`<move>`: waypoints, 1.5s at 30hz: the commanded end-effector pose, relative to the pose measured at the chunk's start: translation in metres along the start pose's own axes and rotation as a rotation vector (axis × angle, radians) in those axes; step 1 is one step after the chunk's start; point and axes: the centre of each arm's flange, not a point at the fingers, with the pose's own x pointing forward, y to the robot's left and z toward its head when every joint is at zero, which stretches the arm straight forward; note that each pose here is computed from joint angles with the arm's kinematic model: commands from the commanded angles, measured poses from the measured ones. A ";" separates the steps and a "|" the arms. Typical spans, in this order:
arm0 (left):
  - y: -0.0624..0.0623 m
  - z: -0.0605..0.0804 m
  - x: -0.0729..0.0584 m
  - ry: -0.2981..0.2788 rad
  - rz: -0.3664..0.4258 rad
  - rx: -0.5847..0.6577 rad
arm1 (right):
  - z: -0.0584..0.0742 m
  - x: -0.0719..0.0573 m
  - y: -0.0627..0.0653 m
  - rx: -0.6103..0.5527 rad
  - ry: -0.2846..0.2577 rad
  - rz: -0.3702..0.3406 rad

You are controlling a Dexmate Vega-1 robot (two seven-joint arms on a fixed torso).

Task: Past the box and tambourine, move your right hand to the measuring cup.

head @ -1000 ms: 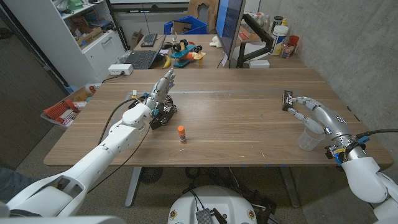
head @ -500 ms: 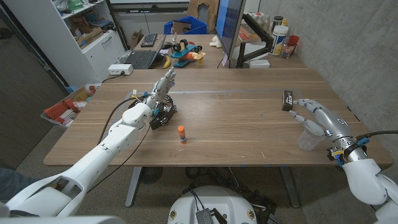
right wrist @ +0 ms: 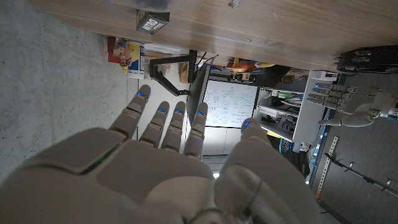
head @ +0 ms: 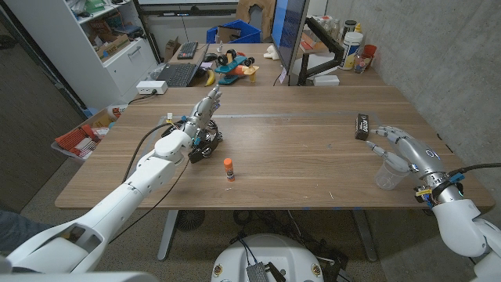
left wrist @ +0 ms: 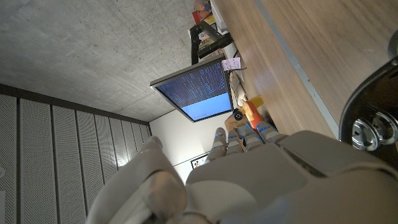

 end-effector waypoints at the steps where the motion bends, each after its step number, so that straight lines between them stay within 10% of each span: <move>1: 0.003 0.002 -0.001 0.003 0.010 0.005 | -0.004 -0.001 0.006 -0.033 0.026 0.022; 45: 0.000 -0.007 0.008 0.016 -0.001 -0.002 | -0.001 -0.006 0.009 -0.115 0.038 0.074</move>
